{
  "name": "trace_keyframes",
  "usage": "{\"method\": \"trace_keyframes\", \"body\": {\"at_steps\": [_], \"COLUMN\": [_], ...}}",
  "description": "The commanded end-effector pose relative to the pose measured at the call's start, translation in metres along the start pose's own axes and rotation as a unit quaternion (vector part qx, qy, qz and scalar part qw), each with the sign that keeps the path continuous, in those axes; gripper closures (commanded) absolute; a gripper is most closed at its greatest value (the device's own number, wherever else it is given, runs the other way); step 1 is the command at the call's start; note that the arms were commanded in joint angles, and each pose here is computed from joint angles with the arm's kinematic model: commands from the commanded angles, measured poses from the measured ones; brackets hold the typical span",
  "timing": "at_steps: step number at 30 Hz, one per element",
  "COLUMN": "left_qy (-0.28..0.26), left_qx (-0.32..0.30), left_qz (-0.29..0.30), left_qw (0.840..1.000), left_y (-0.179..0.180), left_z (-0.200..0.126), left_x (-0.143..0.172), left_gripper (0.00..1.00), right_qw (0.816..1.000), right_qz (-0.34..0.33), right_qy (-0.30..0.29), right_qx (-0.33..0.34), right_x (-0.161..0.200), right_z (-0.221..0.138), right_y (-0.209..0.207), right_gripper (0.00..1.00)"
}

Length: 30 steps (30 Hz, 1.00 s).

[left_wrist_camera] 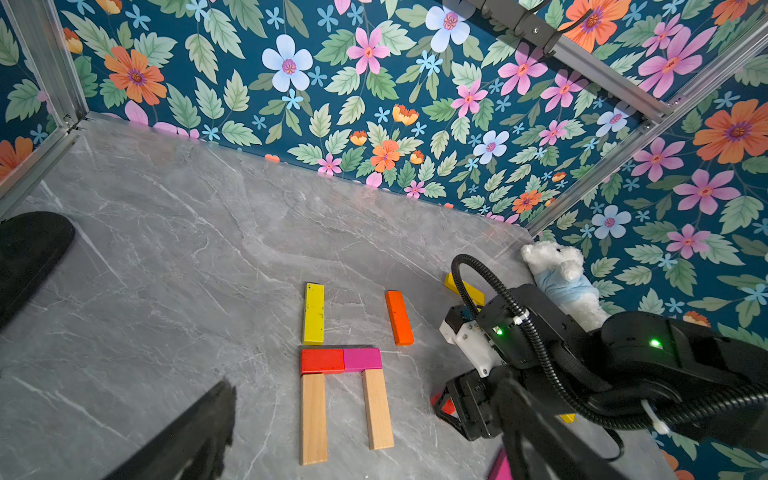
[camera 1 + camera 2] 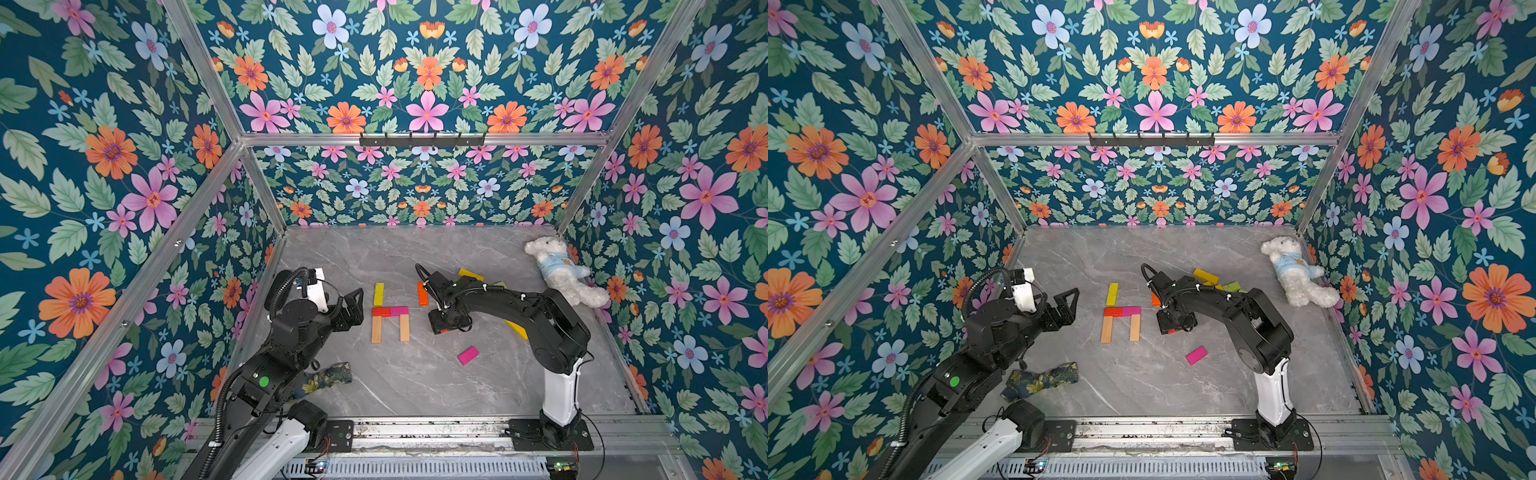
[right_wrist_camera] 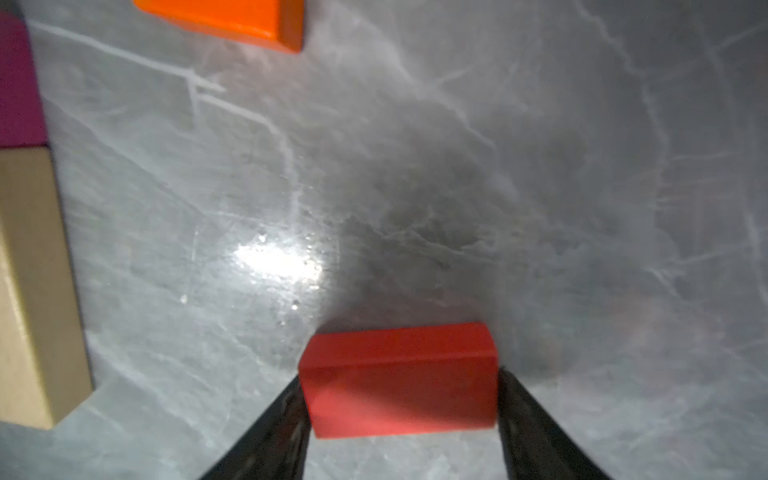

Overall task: Assemble the letter h with building blocks
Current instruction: Pick up the building block from the center of the board, then assemble the building block at the center of the board.

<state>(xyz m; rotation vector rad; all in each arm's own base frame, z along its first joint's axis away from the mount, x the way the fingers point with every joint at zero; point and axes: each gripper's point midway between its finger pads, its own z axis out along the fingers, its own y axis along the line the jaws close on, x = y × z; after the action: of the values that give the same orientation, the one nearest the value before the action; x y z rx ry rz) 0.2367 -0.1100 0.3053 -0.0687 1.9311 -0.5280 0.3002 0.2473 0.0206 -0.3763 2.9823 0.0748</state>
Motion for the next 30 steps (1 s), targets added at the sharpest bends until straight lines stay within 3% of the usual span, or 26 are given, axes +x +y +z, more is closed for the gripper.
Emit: {"method": "trace_keyframes", "body": {"at_steps": [1,8,16,30], "left_qy": [-0.004,-0.003,-0.004,-0.007], "left_qx": [-0.007,-0.008,-0.007,-0.008], "left_qz": [0.003,0.004,0.006,0.008], "left_qw": [1.0,1.0,1.0,1.0], "left_y": [0.002,0.002,0.002,0.002], "left_z": [-0.001,0.0,-0.002,-0.003], "left_x": [-0.003,-0.002,-0.003,-0.004], "left_gripper": [0.0,0.0,0.01,0.0], "right_qw": [1.0,0.997,0.991,0.991], "right_qz": [0.012,0.071,0.126,0.128], "right_qy": [0.0,-0.037,-0.039,-0.038], "right_qx": [-0.006,-0.007,0.017,0.033], "right_x": [0.0,-0.029,-0.048,-0.054], "right_z": [0.004,-0.007,0.0,0.003], "right_y": [0.003,0.012,0.022,0.027], "right_gripper": [0.41,0.45,0.45,0.44]}}
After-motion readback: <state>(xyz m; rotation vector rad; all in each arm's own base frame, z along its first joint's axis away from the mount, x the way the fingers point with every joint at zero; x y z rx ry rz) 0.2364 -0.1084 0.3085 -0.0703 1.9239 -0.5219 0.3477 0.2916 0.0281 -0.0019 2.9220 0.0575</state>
